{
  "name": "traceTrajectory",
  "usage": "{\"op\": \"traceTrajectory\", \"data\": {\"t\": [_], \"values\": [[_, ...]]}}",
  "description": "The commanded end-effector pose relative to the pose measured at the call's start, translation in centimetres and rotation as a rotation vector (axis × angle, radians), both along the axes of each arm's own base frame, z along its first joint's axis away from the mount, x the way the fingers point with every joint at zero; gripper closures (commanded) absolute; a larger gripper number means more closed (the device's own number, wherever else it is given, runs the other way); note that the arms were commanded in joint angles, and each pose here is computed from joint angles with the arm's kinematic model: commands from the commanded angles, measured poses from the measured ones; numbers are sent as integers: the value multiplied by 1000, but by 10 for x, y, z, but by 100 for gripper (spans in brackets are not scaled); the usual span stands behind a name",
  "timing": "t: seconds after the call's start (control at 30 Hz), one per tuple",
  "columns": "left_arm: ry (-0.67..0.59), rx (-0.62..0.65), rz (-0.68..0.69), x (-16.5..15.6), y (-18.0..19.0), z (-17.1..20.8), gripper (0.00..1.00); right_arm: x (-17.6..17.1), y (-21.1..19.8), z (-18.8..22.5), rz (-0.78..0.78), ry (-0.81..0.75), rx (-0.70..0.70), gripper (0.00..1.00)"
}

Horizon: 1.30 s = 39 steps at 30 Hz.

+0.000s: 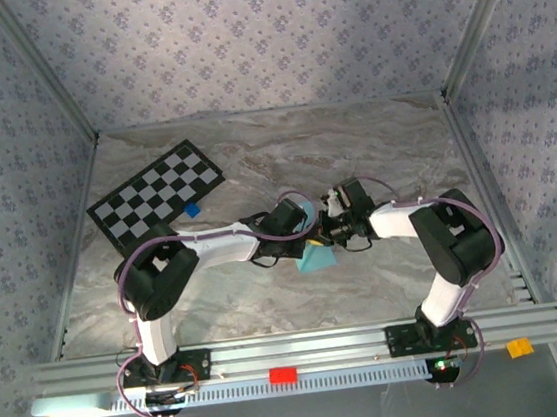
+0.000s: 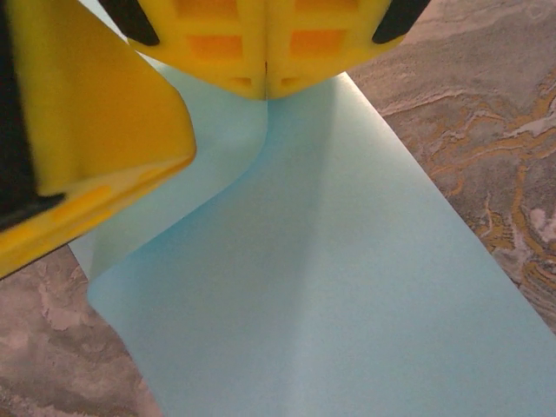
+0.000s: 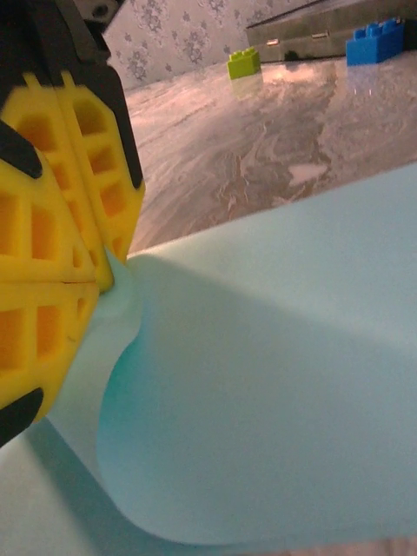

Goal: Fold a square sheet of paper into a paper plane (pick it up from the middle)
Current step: Fold the triangle a second time at the center of the table.

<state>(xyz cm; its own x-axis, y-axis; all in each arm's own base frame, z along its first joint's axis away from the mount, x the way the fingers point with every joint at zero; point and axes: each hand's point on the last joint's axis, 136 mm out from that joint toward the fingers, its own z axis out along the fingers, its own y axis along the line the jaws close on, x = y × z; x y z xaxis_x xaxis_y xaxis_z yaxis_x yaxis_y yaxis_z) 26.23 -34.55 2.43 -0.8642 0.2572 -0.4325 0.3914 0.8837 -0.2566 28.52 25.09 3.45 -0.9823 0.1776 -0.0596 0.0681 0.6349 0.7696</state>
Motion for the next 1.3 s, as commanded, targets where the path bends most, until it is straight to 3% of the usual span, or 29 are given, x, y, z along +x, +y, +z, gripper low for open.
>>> {"op": "traceTrajectory", "data": {"t": [0.0,0.17,0.5,0.93,1.27], "values": [[40,60,-1,-6,10,-17,98,-8,-11,-21,-24,49,-38,100],[42,68,-3,-7,12,-18,98,-17,-22,-37,-43,82,-52,100],[47,79,-5,-7,13,-19,98,12,-21,9,-46,-22,-13,98],[51,87,-5,-8,15,-20,98,12,-58,-46,-192,117,-116,98],[53,91,-6,-9,16,-21,98,39,-53,9,-183,8,-15,98]]}}
